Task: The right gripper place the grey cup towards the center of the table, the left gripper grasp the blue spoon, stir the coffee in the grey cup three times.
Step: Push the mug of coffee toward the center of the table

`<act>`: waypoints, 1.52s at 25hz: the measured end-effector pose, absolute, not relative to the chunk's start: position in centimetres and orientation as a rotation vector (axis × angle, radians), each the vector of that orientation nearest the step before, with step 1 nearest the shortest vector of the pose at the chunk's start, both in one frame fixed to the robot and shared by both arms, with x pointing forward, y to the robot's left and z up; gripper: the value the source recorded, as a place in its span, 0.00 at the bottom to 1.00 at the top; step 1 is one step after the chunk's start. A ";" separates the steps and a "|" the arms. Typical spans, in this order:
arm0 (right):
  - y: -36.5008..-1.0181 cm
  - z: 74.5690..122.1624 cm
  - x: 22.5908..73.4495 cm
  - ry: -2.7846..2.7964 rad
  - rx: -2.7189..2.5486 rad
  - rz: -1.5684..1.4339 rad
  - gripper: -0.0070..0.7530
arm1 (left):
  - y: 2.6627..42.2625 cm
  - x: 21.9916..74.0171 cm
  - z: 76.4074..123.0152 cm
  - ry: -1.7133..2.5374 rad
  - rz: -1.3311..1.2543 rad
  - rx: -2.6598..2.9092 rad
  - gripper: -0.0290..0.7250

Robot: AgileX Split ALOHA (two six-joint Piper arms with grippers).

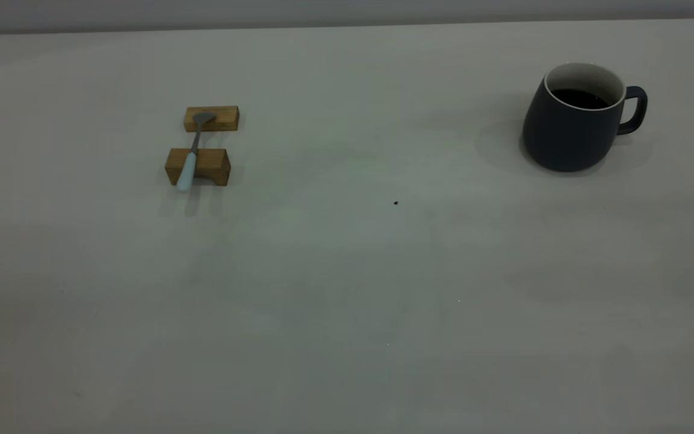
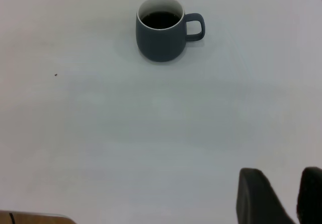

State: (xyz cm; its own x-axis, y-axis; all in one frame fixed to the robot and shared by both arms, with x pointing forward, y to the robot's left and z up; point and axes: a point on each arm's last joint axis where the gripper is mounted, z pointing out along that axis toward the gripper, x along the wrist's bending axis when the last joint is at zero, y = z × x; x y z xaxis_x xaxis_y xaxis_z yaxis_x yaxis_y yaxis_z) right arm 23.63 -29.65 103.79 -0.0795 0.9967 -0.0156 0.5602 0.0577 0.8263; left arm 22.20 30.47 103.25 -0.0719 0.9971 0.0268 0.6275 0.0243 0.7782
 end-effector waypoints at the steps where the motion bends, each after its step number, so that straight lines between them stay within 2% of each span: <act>1: -29.7 103.8 23.6 1.712 1.568 0.889 0.33 | 30.5 22.2 103.3 1.756 0.867 1.655 0.67; 38: -29.5 103.9 23.8 1.697 1.615 0.919 0.34 | 30.5 22.2 103.3 1.756 0.867 1.655 0.67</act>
State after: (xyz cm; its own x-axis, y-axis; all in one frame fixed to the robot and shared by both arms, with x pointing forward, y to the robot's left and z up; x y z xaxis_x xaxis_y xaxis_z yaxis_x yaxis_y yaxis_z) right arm 23.84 -29.52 103.90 -0.0649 0.9974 0.0301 0.5699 0.0122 0.8216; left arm 22.20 30.47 103.25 -0.0719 0.9971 0.0268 0.6275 0.0243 0.7782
